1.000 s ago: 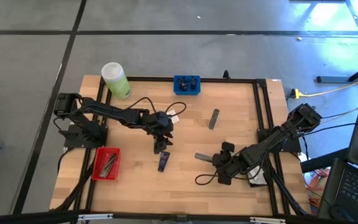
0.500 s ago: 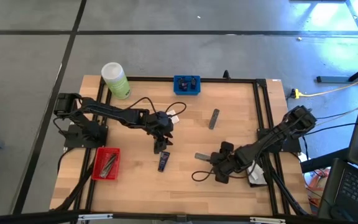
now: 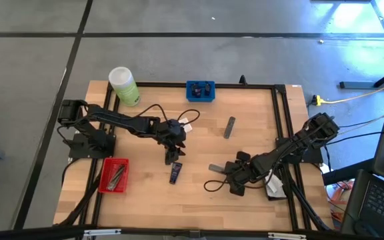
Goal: Pick & Place Travel size toiletries
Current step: Put the black hair comb into the red basket
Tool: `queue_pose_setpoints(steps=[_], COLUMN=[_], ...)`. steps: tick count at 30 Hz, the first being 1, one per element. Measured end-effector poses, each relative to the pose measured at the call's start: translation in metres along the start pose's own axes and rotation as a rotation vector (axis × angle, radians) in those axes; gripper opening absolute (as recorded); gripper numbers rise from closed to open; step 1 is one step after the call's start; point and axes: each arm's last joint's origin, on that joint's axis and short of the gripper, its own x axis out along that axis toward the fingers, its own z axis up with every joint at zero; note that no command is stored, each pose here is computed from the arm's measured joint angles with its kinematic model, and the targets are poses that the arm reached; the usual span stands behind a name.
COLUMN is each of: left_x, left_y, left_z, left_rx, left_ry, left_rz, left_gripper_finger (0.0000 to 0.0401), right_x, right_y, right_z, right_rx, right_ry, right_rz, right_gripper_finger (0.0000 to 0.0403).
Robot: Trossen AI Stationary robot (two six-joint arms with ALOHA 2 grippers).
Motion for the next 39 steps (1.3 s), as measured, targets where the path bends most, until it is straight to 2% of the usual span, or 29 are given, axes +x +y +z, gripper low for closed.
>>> queue_pose_setpoints(steps=[10,20,39], left_x=[0.0,0.0,0.0], left_y=[0.0,0.0,0.0], left_z=[0.0,0.0,0.0], left_rx=[0.0,-0.001,-0.003], left_ry=[0.0,0.0,0.0], left_rz=[0.0,0.0,0.0], left_gripper_finger=[0.0187,0.0187,0.0187], right_x=[0.0,0.0,-0.018], right_y=[0.0,0.0,-0.003], right_z=[0.0,0.0,-0.001], right_rx=[0.0,-0.026,-0.046], right_ry=[0.002,0.011,0.003], right_rz=[0.005,0.012,0.082], right_gripper_finger=[0.0089,0.0009,0.0001])
